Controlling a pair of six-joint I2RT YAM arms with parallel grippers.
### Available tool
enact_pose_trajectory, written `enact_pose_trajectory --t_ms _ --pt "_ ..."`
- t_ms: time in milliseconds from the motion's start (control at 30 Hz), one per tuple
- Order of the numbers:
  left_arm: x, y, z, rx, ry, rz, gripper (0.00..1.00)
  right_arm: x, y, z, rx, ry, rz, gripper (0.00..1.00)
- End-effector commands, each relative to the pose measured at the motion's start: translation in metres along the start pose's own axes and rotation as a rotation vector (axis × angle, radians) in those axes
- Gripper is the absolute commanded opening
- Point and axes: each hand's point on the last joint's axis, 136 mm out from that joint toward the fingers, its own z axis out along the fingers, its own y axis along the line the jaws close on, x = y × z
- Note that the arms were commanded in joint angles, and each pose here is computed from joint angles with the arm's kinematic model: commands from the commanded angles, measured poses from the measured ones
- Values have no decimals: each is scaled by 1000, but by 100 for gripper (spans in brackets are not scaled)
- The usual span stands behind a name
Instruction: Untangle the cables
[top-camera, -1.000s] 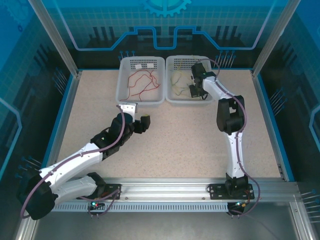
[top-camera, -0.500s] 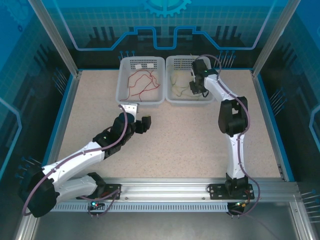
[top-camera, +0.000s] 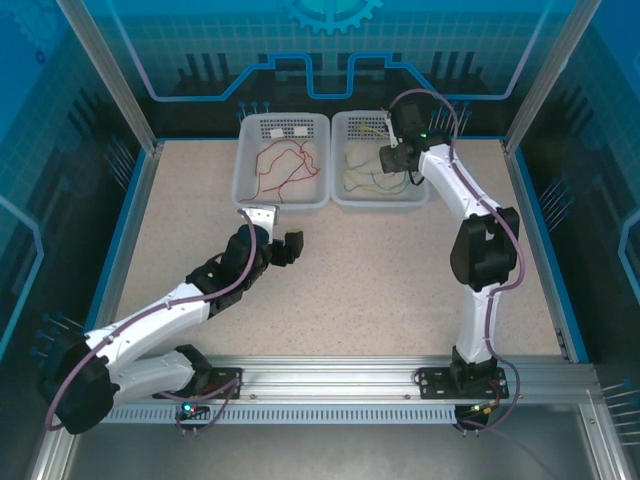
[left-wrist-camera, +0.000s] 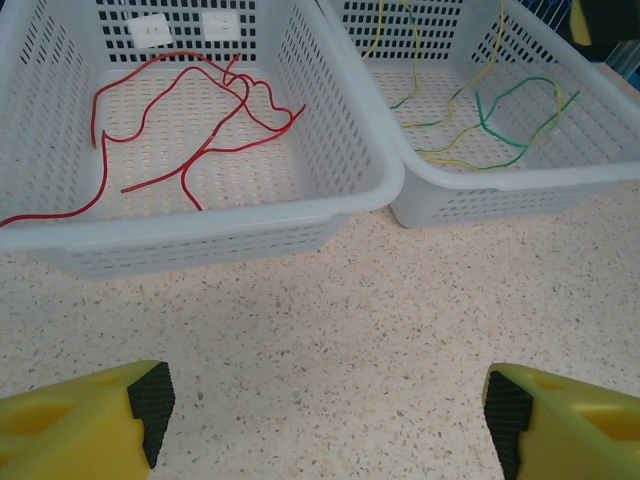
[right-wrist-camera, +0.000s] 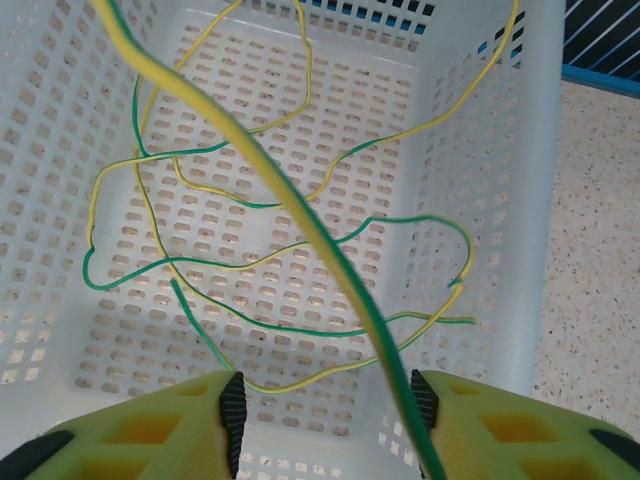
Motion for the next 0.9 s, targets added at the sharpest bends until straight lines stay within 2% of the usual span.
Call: enact_pose_trajectory --t_ms 0,133,200,233,267,633,767,867 --pt "-6 3 2 -20 -29 8 83 0 2 -15 -3 -7 -18 53" --pt "-7 3 1 -20 -29 5 83 5 3 -30 -18 -3 -12 56" --pt "-6 4 1 -21 -28 4 83 5 3 -42 -33 -31 8 66" --pt "-6 4 2 -24 -28 4 83 5 5 -49 -52 -50 12 81" --pt "-6 4 2 -23 -27 4 83 5 5 -53 -60 -64 16 83" --pt "-3 13 10 -33 -21 -43 86 -5 -11 -106 -34 -162 42 89" --pt "-7 26 9 -58 -34 -53 87 -6 -15 -135 -48 -266 62 92" --pt "-11 47 9 -110 -63 -64 93 2 -22 -149 -25 -358 86 92"
